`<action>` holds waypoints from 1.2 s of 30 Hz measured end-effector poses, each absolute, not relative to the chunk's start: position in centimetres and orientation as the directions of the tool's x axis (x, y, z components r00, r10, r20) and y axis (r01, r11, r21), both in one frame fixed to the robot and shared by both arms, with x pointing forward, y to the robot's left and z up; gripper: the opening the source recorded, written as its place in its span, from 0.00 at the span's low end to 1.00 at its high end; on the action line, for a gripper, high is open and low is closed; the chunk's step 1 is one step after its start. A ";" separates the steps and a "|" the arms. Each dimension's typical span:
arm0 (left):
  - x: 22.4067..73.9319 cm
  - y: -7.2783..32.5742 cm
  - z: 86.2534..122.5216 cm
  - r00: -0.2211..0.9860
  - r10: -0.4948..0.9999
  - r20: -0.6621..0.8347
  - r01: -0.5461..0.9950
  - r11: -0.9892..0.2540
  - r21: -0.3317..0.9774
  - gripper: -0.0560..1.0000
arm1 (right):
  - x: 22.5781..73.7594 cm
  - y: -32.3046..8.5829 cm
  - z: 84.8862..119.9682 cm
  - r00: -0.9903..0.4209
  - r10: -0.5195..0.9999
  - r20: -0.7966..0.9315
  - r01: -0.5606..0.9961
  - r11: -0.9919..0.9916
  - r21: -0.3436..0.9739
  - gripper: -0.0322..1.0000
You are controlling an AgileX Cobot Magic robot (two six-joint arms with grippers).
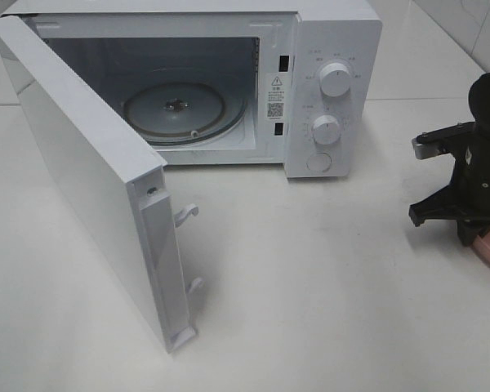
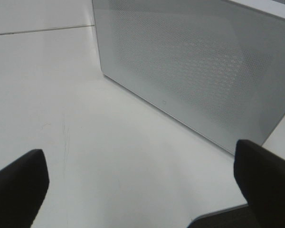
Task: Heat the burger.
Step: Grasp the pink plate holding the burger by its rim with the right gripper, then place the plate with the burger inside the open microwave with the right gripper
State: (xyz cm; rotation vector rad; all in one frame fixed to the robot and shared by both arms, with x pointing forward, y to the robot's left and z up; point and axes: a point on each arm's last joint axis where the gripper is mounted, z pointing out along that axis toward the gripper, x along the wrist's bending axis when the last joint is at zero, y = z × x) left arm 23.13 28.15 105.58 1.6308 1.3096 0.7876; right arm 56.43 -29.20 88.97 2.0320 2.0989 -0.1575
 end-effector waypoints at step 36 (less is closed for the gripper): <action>23.1 28.1 105.6 0.244 0.969 -0.046 0.414 -0.061 0.908 0.98 | 49.1 -26.4 91.4 -0.165 0.924 -0.344 0.976 0.202 0.075 0.05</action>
